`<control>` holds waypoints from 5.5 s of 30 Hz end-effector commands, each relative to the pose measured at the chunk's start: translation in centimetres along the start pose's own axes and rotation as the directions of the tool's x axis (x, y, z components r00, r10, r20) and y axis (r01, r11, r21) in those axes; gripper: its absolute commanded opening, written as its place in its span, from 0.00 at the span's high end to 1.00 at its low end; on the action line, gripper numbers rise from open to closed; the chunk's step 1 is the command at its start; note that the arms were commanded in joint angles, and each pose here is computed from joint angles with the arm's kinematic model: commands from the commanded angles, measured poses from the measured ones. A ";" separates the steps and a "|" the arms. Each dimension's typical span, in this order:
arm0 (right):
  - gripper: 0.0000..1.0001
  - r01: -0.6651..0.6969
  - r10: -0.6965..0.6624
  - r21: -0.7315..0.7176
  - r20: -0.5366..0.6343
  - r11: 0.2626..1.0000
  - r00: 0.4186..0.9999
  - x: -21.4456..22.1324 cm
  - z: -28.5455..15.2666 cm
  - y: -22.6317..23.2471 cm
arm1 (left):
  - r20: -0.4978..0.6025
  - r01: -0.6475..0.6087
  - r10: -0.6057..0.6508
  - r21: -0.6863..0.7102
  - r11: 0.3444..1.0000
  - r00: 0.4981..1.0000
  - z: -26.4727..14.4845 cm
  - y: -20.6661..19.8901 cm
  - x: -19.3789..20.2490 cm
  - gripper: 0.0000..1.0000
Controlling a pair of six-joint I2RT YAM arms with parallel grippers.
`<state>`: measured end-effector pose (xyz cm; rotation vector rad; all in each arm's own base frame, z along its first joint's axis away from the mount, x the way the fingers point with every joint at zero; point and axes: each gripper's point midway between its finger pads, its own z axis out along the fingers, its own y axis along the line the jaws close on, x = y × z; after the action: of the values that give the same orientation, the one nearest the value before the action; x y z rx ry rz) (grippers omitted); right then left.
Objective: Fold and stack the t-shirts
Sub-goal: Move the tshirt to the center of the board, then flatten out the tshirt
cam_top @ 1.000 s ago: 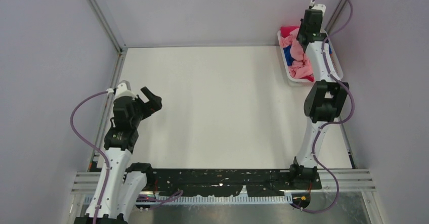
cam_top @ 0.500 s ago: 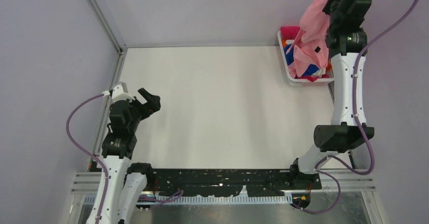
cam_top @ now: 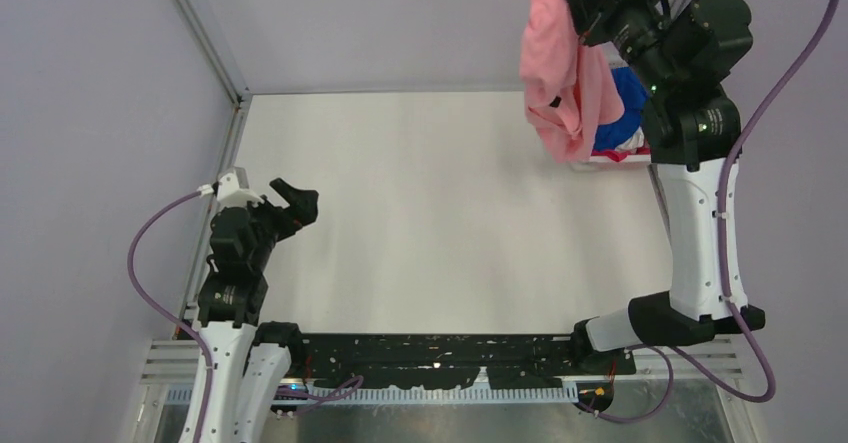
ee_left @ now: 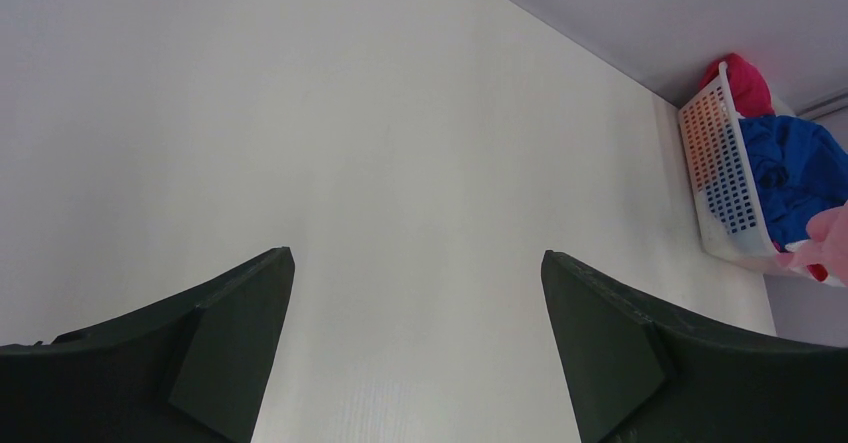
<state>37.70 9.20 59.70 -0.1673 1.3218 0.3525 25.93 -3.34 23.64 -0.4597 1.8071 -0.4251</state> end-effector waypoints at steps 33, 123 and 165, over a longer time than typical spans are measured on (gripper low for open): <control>0.04 -0.008 0.265 0.407 -0.578 0.913 0.772 38.8 -16.7 -4.0 | -0.498 0.154 -0.061 0.147 0.977 0.865 -0.5 -1.7 13.2 0.01; 0.79 0.205 0.092 0.238 -0.835 0.949 0.542 51.1 -13.7 1.7 | -0.647 -0.162 0.071 -0.083 0.983 0.759 10.7 -2.0 17.2 1.00; 0.95 -0.107 0.192 -0.270 0.310 0.957 0.931 -9.8 -30.0 7.1 | 0.346 -0.143 -0.136 0.671 0.728 0.928 -26.0 -15.0 -14.7 1.00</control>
<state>5.46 4.12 62.04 -0.1749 0.9409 0.6515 6.66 -7.17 49.91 -0.0142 1.1681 -0.8945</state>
